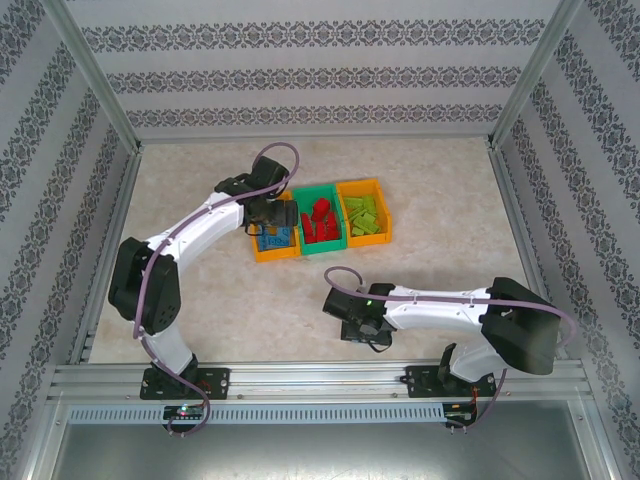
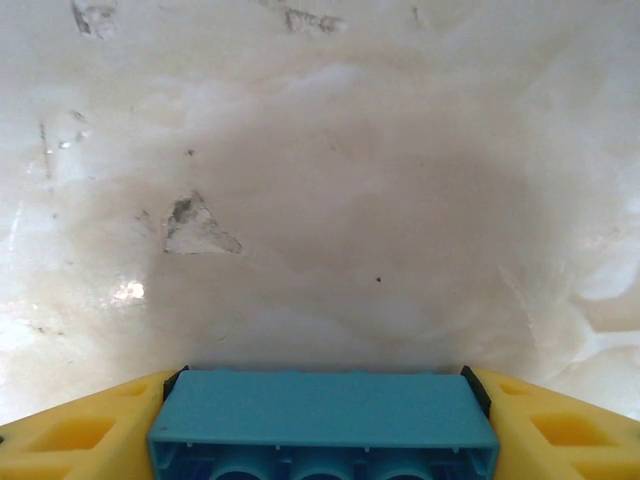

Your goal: Sort the legos into containers by color

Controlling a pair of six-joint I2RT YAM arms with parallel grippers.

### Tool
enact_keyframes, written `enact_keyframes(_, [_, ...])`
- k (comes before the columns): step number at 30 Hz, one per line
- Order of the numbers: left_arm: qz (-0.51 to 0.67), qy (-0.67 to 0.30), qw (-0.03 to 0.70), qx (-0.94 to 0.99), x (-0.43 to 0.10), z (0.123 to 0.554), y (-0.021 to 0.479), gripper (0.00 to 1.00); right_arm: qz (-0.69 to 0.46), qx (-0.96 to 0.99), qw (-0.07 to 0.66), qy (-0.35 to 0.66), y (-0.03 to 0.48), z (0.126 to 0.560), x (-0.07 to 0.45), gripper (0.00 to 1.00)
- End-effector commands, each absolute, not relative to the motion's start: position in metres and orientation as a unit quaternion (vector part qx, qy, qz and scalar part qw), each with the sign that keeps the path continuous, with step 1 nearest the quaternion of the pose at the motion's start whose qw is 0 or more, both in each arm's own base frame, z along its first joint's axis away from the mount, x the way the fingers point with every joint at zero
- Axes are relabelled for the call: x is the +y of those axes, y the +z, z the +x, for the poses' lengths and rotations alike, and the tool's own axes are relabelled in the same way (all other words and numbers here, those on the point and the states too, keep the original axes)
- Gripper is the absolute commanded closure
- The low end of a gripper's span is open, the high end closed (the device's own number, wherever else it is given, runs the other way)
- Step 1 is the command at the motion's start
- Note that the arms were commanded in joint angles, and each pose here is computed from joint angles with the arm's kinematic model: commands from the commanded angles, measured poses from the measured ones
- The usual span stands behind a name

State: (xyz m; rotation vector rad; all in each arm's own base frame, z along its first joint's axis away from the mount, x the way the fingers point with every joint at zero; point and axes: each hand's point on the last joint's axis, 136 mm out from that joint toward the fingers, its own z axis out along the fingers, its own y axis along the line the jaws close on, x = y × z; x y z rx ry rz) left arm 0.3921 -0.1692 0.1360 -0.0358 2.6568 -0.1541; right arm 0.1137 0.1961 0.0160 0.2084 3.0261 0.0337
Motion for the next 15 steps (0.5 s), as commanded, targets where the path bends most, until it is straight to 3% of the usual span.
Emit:
enact_keyframes(1, [-0.013, -0.051, 0.275, 0.960, -0.161, 0.390, 0.161, 0.10, 0.051, 0.995, 0.086, 0.016, 0.036, 0.130, 0.202, 0.40])
enact_keyframes(5, [-0.021, -0.047, 0.290, 0.956, -0.151, 0.379, 0.169, 0.08, 0.023, 0.989, 0.129, 0.066, 0.075, 0.165, 0.226, 0.40])
enact_keyframes(9, [-0.041, -0.030, 0.307, 0.950, -0.132, 0.361, 0.172, 0.00, -0.003, 0.974, 0.185, 0.129, 0.119, 0.214, 0.257, 0.40])
enact_keyframes(15, [-0.073, -0.020, 0.318, 0.945, -0.104, 0.328, 0.167, 0.01, -0.047, 0.947, 0.233, 0.217, 0.166, 0.284, 0.306, 0.40])
